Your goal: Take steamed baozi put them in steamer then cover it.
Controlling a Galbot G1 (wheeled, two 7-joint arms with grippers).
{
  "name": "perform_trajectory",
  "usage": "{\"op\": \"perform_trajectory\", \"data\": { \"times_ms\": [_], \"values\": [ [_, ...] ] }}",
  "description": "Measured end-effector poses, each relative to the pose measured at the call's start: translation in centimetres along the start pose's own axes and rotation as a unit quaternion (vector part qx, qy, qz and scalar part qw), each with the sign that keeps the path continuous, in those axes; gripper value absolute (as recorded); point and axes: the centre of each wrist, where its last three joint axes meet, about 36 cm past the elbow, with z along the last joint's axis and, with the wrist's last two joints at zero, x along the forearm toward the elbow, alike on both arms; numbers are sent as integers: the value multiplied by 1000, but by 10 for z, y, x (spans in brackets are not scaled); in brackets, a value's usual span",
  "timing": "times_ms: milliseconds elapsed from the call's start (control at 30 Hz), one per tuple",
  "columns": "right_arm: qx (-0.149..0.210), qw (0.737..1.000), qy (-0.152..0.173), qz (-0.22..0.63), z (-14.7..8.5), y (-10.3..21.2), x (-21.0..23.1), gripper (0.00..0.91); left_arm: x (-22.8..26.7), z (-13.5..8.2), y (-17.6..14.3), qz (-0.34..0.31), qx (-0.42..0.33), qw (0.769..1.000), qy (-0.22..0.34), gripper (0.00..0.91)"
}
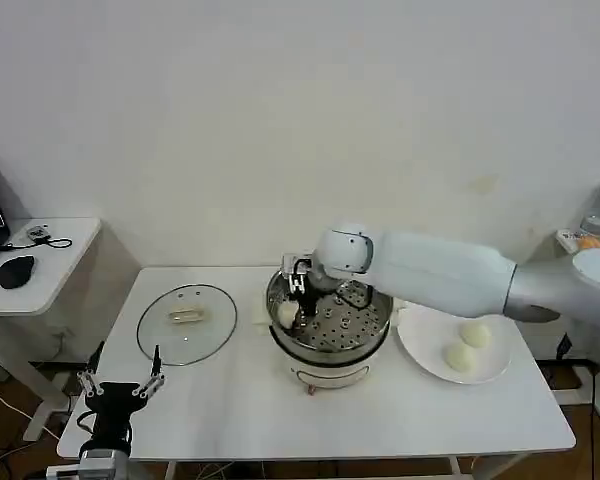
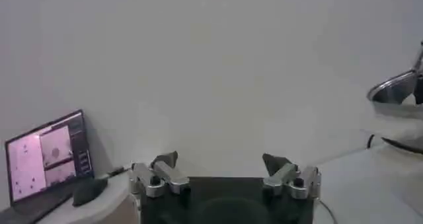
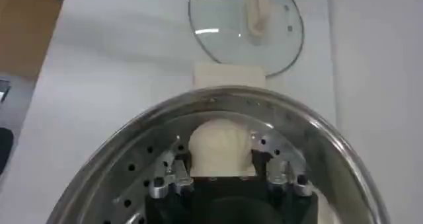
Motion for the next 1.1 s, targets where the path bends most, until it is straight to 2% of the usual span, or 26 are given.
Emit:
{"op": "perform_trajectory", "data": {
  "times_ms": [267, 500, 600, 800, 967, 1100],
  "values": [
    [7, 1000, 1, 16, 7, -6, 29, 907, 0, -2, -2, 1, 2, 1000, -3, 907],
    [27, 998, 6, 50, 39, -17, 94, 907, -1, -4, -4, 5, 4, 1000, -6, 907],
    [35, 997, 10, 62, 66, -15, 123, 907, -1, -5, -5, 8, 5, 1000, -7, 907],
    [41, 996, 27, 72, 134, 9, 166, 907, 1, -5, -8, 15, 6, 1000, -8, 907],
    [37, 995, 52, 73, 194, 37, 179, 907, 3, -5, -10, 19, 7, 1000, -8, 907],
    [36, 994, 67, 77, 231, 57, 181, 907, 4, -5, -12, 21, 6, 1000, -9, 907]
  ]
}}
